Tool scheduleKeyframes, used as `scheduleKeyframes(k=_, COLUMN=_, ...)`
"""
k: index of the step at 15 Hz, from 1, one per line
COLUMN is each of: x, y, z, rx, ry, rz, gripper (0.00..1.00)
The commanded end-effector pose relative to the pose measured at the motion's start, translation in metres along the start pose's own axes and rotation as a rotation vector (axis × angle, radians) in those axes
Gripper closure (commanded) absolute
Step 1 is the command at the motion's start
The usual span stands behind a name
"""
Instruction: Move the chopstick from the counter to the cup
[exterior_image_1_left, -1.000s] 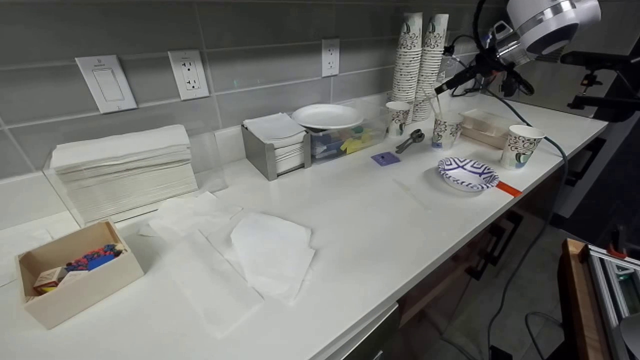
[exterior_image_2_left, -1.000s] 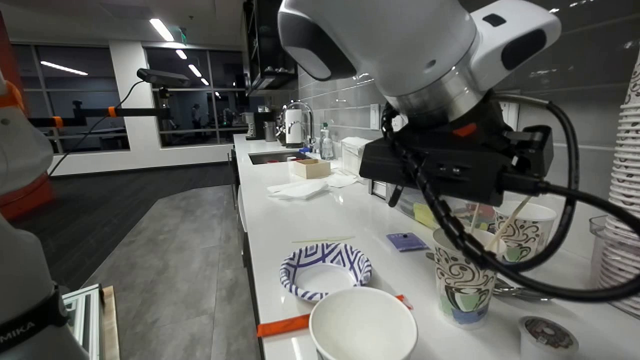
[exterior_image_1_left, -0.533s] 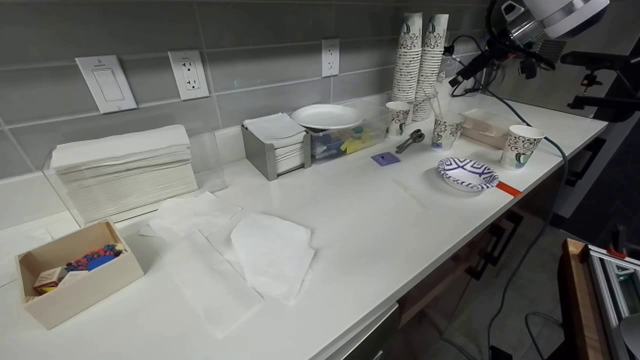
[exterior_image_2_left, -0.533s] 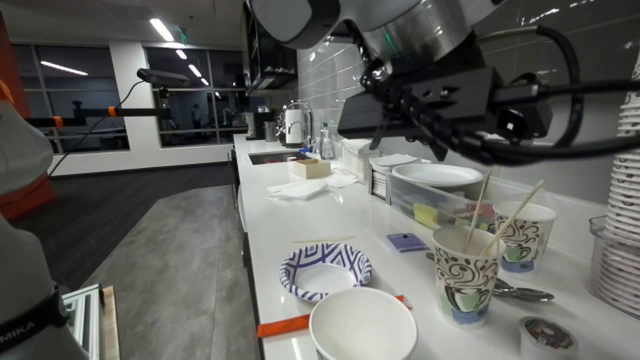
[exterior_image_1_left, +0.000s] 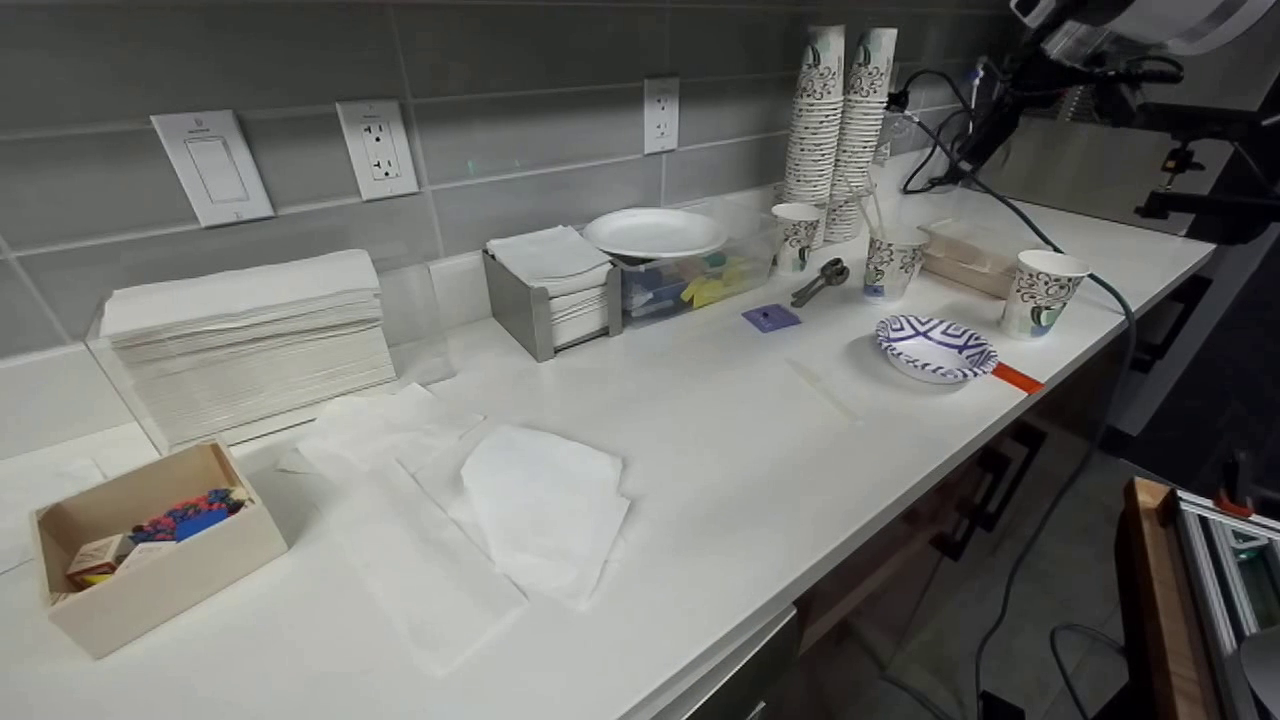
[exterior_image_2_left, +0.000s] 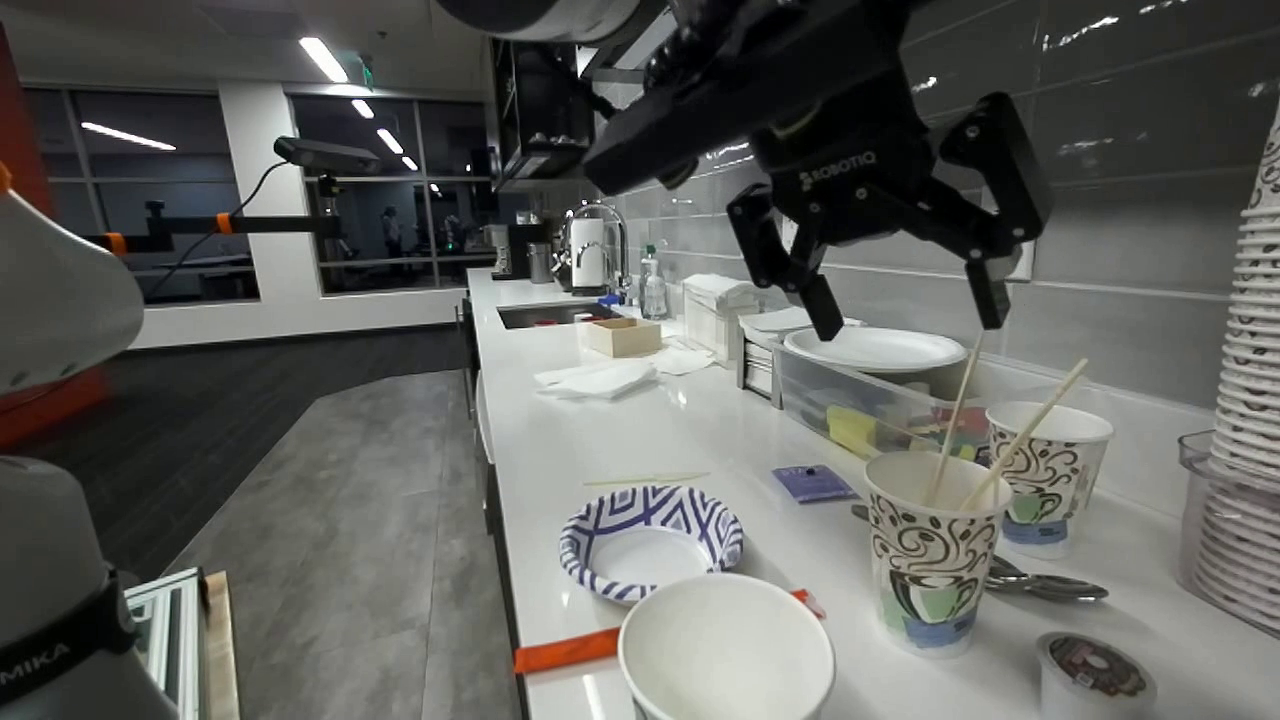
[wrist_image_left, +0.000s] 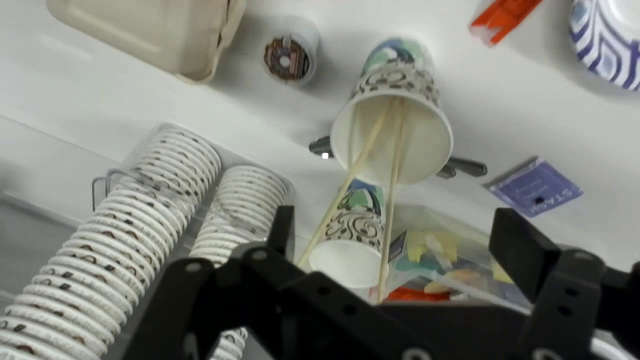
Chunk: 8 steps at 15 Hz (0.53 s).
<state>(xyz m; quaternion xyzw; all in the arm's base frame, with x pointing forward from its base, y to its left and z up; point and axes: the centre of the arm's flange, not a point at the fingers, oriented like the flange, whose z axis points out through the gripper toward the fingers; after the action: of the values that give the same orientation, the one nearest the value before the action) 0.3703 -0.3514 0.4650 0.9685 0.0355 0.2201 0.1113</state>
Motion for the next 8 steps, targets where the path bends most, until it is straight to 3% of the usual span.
scheduleKeyframes(k=1, x=0.016, y=-0.036, z=-0.066, rx=0.014, ry=-0.180, rz=0.031, gripper=0.00)
scheduleKeyframes(k=3, x=0.027, y=-0.056, z=-0.091, rx=0.045, ry=-0.287, rz=0.074, gripper=0.00)
scheduleKeyframes(k=7, x=0.045, y=-0.104, z=-0.114, rx=0.156, ry=-0.346, rz=0.278, gripper=0.00)
scheduleKeyframes(k=8, x=0.033, y=-0.089, z=-0.103, rx=0.116, ry=-0.332, rz=0.192, gripper=0.00)
